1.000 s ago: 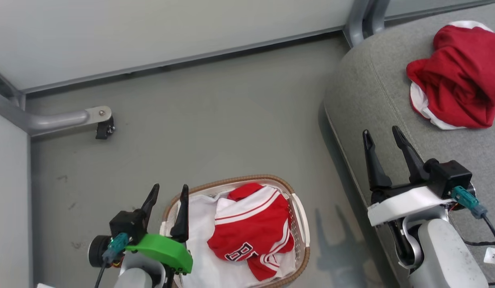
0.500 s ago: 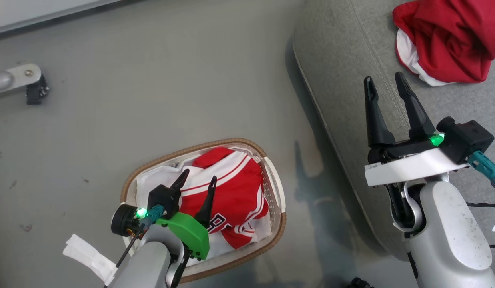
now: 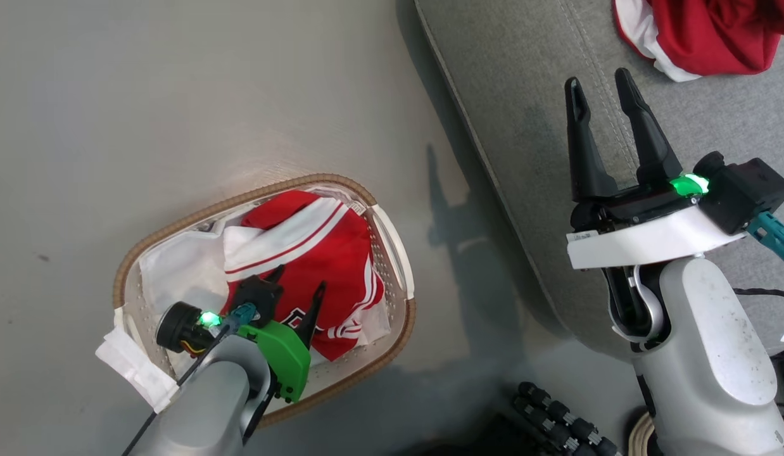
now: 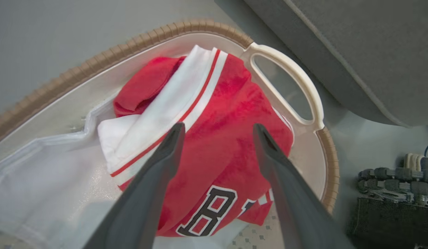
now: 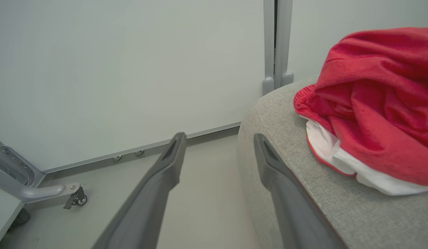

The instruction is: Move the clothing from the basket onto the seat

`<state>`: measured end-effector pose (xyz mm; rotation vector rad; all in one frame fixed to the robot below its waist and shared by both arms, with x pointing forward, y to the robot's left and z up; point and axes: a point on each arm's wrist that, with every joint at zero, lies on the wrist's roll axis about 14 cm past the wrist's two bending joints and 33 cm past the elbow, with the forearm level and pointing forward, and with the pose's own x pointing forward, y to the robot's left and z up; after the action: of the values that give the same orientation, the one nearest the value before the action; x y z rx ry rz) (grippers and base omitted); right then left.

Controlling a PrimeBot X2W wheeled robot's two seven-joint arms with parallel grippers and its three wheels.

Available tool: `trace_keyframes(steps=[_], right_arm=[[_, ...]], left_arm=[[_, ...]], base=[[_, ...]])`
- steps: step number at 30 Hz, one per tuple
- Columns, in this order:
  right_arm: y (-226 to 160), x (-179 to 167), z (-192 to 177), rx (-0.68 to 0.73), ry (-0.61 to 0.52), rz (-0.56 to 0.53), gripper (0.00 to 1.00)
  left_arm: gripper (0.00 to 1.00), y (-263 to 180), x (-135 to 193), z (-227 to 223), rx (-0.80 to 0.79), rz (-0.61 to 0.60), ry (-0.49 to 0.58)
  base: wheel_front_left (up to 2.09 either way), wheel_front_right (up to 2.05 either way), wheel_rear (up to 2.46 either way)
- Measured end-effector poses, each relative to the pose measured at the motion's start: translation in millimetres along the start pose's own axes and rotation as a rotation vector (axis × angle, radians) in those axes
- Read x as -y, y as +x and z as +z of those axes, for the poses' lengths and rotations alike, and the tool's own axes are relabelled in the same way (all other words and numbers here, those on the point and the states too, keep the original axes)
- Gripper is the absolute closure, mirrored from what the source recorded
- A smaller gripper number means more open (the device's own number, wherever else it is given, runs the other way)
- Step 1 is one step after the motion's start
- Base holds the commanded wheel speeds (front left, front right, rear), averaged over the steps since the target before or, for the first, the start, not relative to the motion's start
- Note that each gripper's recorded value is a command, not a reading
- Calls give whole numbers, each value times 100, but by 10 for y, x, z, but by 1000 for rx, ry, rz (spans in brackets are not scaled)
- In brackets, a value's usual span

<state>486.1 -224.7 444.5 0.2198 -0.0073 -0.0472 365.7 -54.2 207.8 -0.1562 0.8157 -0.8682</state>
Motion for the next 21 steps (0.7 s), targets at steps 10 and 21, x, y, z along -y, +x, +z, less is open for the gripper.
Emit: trace_keyframes(steps=[10,21], right_arm=[[112,129,-285,-52,-29,-17,0],[203,169,-612,-109,-34,-12,0]], left_arm=[[0,297,-104,-342,-110,-84,79],[0,498,-179,-681,-206,-181,194]], base=[[0,0,0],[0,0,0]])
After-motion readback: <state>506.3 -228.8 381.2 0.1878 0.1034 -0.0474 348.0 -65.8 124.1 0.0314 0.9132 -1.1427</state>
